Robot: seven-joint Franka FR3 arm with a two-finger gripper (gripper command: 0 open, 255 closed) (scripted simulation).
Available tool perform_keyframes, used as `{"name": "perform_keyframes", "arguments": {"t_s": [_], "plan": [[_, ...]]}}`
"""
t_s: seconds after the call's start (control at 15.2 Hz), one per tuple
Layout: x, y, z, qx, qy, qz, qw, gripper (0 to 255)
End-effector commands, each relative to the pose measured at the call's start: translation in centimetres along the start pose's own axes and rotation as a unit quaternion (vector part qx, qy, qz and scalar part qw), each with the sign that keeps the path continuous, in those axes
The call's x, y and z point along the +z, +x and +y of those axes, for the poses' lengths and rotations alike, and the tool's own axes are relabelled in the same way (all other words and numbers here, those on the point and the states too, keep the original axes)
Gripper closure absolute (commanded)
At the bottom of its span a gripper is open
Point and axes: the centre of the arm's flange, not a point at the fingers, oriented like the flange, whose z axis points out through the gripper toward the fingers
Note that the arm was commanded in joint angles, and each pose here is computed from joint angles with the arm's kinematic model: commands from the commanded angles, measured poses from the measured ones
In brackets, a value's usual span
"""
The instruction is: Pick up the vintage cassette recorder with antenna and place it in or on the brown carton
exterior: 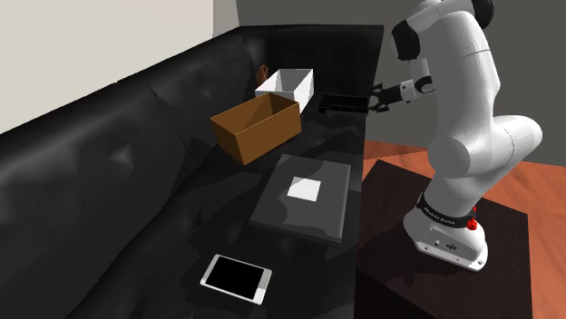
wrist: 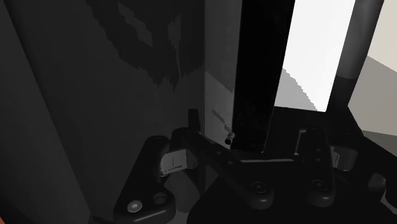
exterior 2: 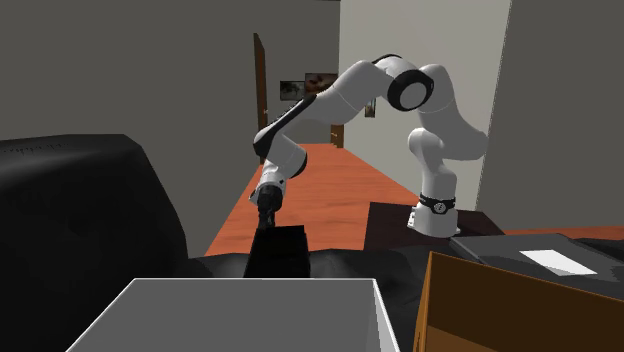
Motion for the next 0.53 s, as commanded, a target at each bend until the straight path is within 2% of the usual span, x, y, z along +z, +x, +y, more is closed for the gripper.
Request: {"name": "perform_keyframes", "arguments": {"t_s": [0.0, 0.46], "plan": [[-0.3, 0.0, -0.7, 0.000, 0.000, 0.000, 1.0000, 255], [-2.0, 0.0, -4.0, 0.000, 0.000, 0.000, 1.0000, 255]]}}
